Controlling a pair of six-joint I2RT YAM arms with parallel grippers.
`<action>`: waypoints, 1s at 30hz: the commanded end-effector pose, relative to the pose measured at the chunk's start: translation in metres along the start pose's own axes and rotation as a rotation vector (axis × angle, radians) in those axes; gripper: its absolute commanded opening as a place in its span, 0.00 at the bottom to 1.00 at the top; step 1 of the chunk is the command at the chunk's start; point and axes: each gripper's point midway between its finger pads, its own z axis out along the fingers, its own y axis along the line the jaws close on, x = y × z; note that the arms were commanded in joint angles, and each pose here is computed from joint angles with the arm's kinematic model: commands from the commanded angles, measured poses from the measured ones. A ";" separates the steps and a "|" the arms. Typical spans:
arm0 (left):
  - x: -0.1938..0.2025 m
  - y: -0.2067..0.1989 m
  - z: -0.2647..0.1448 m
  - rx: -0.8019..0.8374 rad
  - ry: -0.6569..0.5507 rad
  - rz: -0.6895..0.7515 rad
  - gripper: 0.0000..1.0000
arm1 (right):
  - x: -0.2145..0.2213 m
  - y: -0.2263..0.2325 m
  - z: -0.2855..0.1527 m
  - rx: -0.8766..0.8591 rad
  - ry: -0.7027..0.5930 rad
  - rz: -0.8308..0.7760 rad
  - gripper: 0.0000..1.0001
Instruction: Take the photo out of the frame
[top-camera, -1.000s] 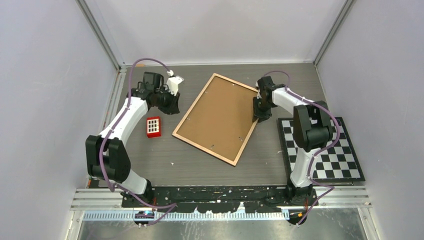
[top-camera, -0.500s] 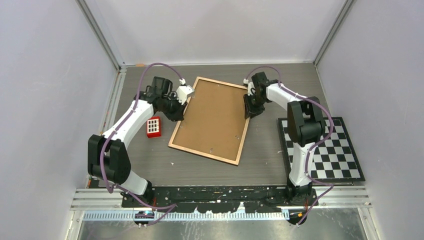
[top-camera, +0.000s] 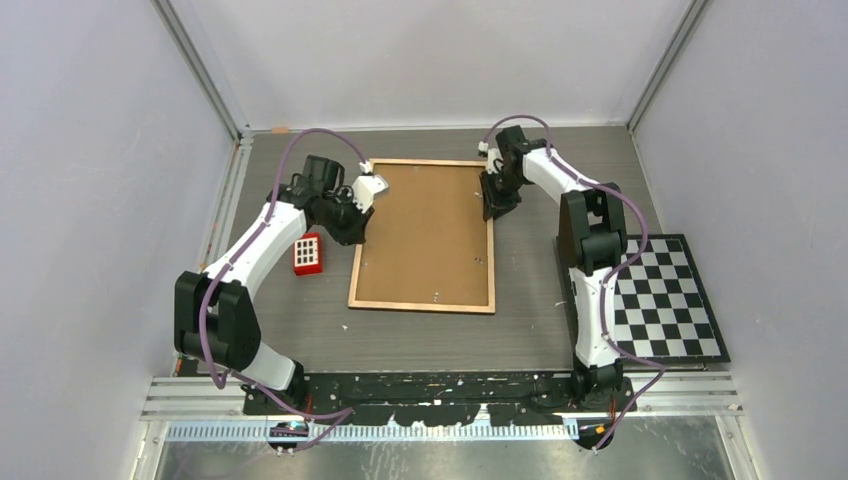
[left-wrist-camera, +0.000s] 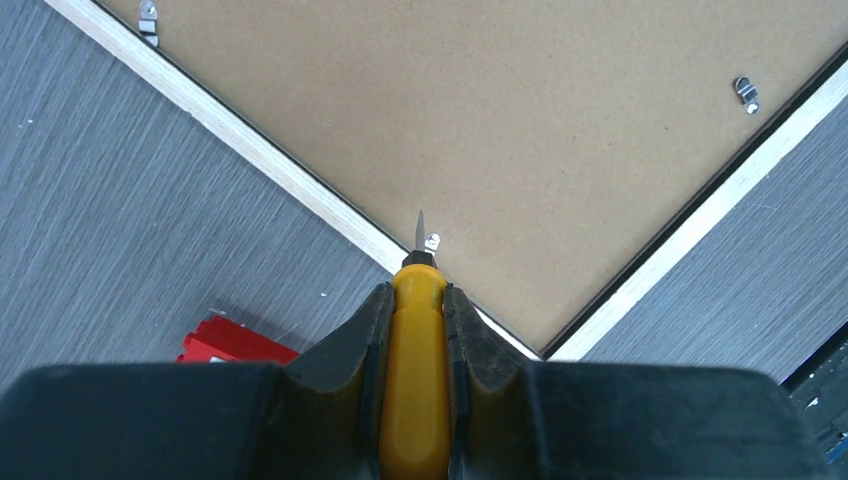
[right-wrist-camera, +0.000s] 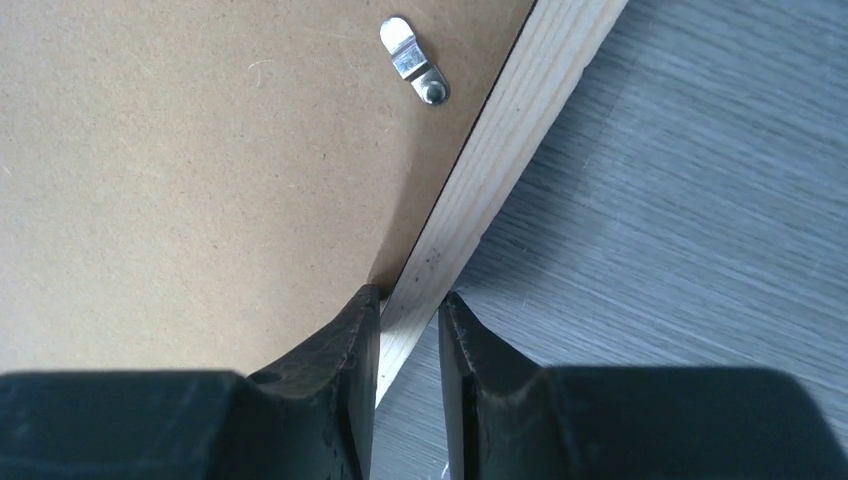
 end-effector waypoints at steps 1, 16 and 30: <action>-0.008 0.001 -0.012 -0.022 -0.028 0.048 0.00 | 0.020 -0.003 -0.010 -0.006 0.048 -0.012 0.16; -0.010 0.001 -0.007 -0.012 -0.029 0.047 0.00 | 0.054 0.023 -0.023 0.034 0.080 0.346 0.52; 0.008 -0.018 -0.011 0.039 0.023 0.175 0.00 | 0.088 -0.006 -0.037 0.179 0.142 0.289 0.01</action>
